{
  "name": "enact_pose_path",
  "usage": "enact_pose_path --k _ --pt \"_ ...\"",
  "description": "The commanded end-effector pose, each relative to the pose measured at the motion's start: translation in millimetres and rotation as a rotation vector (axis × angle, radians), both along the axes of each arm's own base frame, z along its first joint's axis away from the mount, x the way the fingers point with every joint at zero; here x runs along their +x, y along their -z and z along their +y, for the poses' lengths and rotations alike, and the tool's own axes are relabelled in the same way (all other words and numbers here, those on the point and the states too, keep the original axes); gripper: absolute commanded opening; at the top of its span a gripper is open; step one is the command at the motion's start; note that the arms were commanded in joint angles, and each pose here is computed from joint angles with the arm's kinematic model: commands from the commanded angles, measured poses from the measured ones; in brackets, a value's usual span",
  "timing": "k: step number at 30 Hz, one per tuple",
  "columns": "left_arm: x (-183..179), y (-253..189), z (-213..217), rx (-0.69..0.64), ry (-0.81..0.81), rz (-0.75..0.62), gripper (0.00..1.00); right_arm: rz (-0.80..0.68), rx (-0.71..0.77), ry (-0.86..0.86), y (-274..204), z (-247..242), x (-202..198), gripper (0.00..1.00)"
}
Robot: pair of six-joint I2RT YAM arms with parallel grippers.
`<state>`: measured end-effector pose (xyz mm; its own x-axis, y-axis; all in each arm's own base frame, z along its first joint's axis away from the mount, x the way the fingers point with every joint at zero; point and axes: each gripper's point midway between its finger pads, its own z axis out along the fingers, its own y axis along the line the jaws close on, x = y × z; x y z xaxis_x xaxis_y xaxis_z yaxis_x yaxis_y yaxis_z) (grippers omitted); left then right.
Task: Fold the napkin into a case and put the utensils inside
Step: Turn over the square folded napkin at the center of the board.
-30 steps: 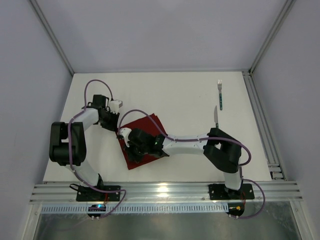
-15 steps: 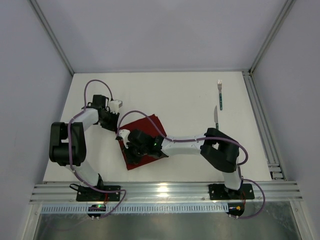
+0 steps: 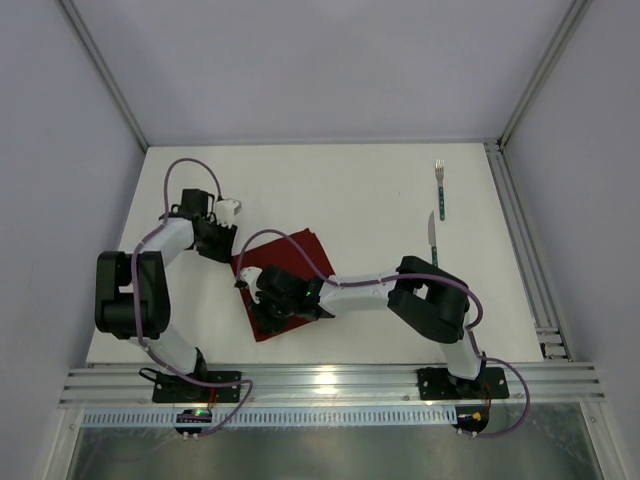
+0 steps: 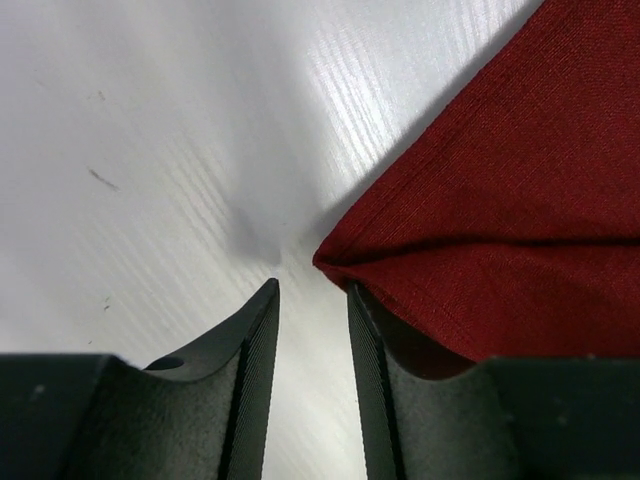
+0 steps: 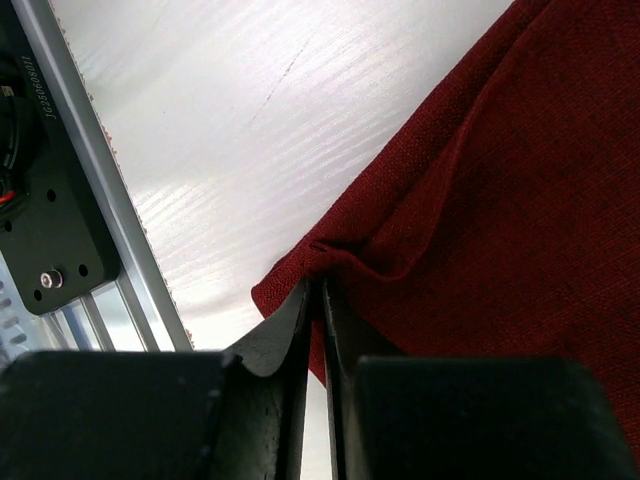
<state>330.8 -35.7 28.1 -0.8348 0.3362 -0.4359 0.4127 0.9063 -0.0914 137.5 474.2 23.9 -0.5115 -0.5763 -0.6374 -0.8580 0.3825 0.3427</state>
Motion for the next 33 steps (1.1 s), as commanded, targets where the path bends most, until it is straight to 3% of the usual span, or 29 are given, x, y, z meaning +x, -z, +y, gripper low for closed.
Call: enact_pose_path --k 1,6,7,13,17,22,26,33 --pt "5 -25 12 0.041 -0.022 -0.058 0.37 -0.017 0.029 0.000 -8 6 1 0.13" --pt "4 -50 18 0.075 -0.033 -0.116 0.41 -0.020 0.069 0.003 -28 12 1 0.22" --pt "3 -53 18 0.076 -0.036 -0.121 0.42 -0.026 0.092 0.004 -39 14 1 0.29" --pt "2 -76 4 0.005 -0.016 -0.166 0.47 -0.081 0.202 0.018 -98 16 4 0.46" --pt "4 -67 -10 0.017 0.017 -0.155 0.48 -0.134 0.235 0.066 -123 1 13 0.49" --pt "7 -49 -35 0.053 0.079 -0.158 0.47 -0.003 0.119 0.200 -84 -49 28 0.42" --pt "12 -42 -46 0.085 0.109 -0.201 0.48 0.098 0.126 0.344 -67 -83 49 0.26" --pt "-8 -15 -35 0.145 0.135 -0.128 0.43 0.130 0.091 0.456 -36 -117 64 0.20"
